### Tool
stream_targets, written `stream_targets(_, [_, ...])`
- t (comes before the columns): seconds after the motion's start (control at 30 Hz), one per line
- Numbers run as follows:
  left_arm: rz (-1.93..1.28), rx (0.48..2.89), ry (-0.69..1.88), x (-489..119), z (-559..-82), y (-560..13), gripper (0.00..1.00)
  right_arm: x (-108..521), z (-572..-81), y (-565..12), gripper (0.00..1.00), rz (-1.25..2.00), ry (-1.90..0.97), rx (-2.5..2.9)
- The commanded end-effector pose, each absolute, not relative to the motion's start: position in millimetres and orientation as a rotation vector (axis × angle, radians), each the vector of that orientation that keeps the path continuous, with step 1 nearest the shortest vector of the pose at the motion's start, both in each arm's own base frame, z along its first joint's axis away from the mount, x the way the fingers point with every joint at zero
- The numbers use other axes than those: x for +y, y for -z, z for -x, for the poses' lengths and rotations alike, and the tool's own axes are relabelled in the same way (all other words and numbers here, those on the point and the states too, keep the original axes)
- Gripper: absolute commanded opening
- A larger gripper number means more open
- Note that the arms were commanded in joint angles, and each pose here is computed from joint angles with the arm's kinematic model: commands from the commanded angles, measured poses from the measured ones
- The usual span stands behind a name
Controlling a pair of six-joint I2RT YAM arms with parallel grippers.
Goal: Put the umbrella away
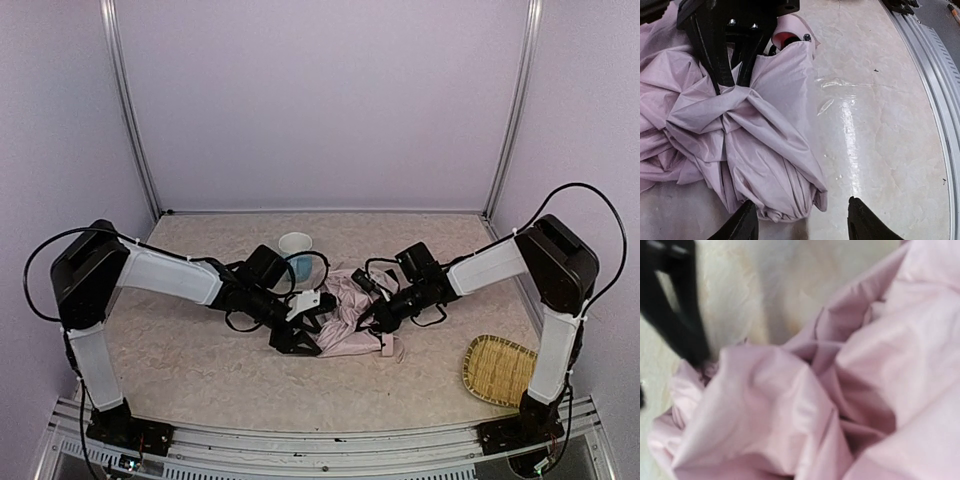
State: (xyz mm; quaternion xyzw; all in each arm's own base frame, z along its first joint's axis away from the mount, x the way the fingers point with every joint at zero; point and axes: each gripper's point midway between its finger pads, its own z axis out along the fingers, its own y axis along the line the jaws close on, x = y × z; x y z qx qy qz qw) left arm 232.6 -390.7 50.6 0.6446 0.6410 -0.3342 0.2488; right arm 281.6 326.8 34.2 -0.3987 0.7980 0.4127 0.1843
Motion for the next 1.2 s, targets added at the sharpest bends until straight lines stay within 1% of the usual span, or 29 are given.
stream_targets(0.0, [-1.67,1.583,0.761,-392.0,-238.2,-99.0,0.6,275.4,-270.7,38.5,0.0,0.97,-0.955,2.645])
stream_targets(0.1, [-1.748,1.465,0.667,-394.0,-219.9,-111.0,0.61,275.9,-266.6,43.3,0.0,0.966,-0.98,2.693])
stream_targets(0.17, [-1.815,1.409,0.551,-397.8,-211.9,-102.1,0.63,276.2,-264.2,46.5,0.0,0.96,-0.999,2.717])
stream_targets(0.23, [-1.871,1.379,0.479,-403.4,-207.8,-87.2,0.67,277.8,-262.9,49.8,0.0,0.942,-1.04,2.739])
stream_targets(0.4, [-1.988,1.368,0.343,-416.9,-223.6,-54.1,0.75,284.3,-265.4,58.6,0.0,0.889,-1.181,2.775])
stream_targets(0.57, [-2.034,1.411,0.25,-413.5,-250.6,-31.6,0.77,291.2,-266.8,61.0,0.0,0.88,-1.263,2.765])
stream_targets(0.7, [-2.016,1.404,0.254,-413.5,-256.3,-37.8,0.78,291.1,-263.1,65.5,0.0,0.886,-1.284,2.779])
stream_targets(0.83, [-1.986,1.254,0.412,-426.7,-225.1,-90.2,0.78,288.5,-261.7,68.9,0.0,0.88,-1.276,2.794])
stream_targets(0.9, [-1.955,1.193,0.444,-426.8,-218.6,-105.4,0.8,288.8,-261.8,69.5,0.0,0.875,-1.279,2.795])
stream_targets(0.97, [-1.949,1.226,0.421,-422.4,-227.1,-94.3,0.79,290.3,-262.4,69.0,0.0,0.871,-1.291,2.79])
stream_targets(1.03, [-1.966,1.344,0.401,-419.0,-242.5,-71.0,0.77,292.5,-263.1,67.3,0.0,0.865,-1.313,2.782])
stream_targets(1.17, [-1.995,1.446,0.475,-419.1,-252.7,-49.0,0.78,295.5,-265.8,65.6,0.0,0.848,-1.331,2.772])
